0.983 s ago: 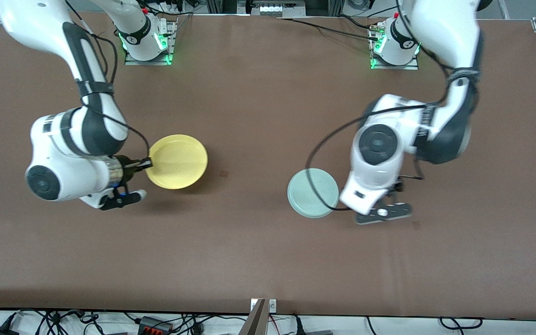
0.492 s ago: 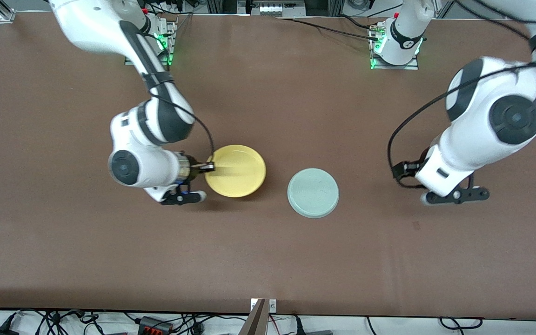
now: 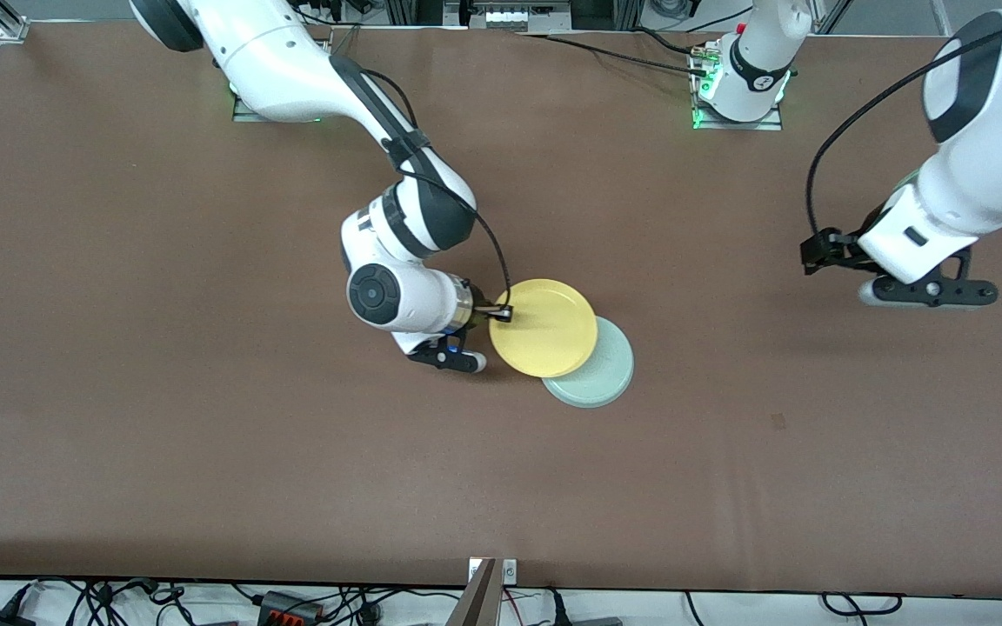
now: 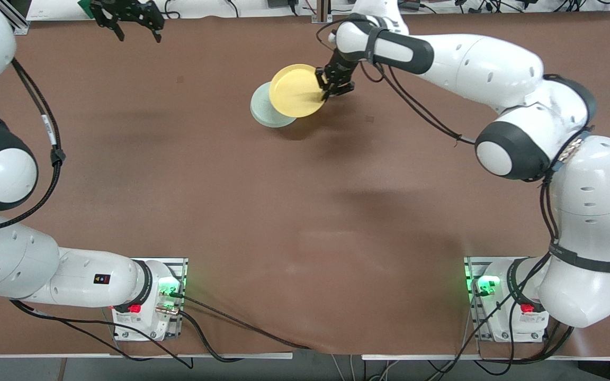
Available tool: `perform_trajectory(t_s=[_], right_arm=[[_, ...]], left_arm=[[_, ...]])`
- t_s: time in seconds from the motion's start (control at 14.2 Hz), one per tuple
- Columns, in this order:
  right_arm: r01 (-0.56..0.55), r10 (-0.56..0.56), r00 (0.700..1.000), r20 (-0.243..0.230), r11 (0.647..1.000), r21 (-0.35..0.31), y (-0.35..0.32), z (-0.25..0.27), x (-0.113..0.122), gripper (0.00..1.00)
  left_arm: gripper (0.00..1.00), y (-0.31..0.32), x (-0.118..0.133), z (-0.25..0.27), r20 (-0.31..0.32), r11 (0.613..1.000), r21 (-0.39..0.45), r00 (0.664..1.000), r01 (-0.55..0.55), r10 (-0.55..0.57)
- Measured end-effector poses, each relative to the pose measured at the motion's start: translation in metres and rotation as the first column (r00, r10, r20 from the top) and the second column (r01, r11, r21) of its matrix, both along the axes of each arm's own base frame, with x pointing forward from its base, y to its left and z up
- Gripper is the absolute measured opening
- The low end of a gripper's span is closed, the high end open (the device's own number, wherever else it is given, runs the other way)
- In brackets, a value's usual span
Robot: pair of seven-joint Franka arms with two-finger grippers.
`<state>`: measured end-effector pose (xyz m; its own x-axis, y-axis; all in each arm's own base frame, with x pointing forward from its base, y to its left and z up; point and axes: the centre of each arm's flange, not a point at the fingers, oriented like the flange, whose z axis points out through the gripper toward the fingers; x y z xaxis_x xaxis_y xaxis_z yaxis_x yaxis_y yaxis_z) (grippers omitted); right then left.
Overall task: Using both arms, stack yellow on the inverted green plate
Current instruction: 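Carry the yellow plate over the green plate while the left gripper withdraws, then lower the yellow plate onto the green plate and open the right gripper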
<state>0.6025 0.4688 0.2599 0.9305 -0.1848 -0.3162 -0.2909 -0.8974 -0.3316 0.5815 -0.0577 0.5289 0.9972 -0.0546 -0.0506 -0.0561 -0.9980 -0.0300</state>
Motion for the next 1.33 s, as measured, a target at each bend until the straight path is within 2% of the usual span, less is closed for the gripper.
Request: perform_trajectory(t_s=[0.21,0.56,0.84,1.33], right_arm=[[0.06,-0.06,0.998,-0.015,0.997,0.045,0.017,-0.016,-0.004,0.03],[0.114,-0.11,0.993,-0.046,0.99,0.089,0.03,-0.043,-0.011,0.03],[0.121,-0.116,0.992,-0.06,0.988,0.093,0.04,-0.057,-0.019,0.03],[0.15,-0.148,0.989,-0.028,0.984,0.1,0.047,-0.073,-0.023,0.03]], left_arm=[[1.0,0.008,-0.006,0.011,0.021,0.999,-0.003,0.999,0.037,-0.037],[1.0,0.009,-0.005,0.009,0.02,0.998,-0.003,0.998,0.056,-0.056],[1.0,0.007,-0.002,0.011,0.042,0.998,-0.024,0.998,0.05,-0.049],[1.0,0.005,0.008,0.024,0.075,0.999,-0.028,0.996,0.046,-0.044]])
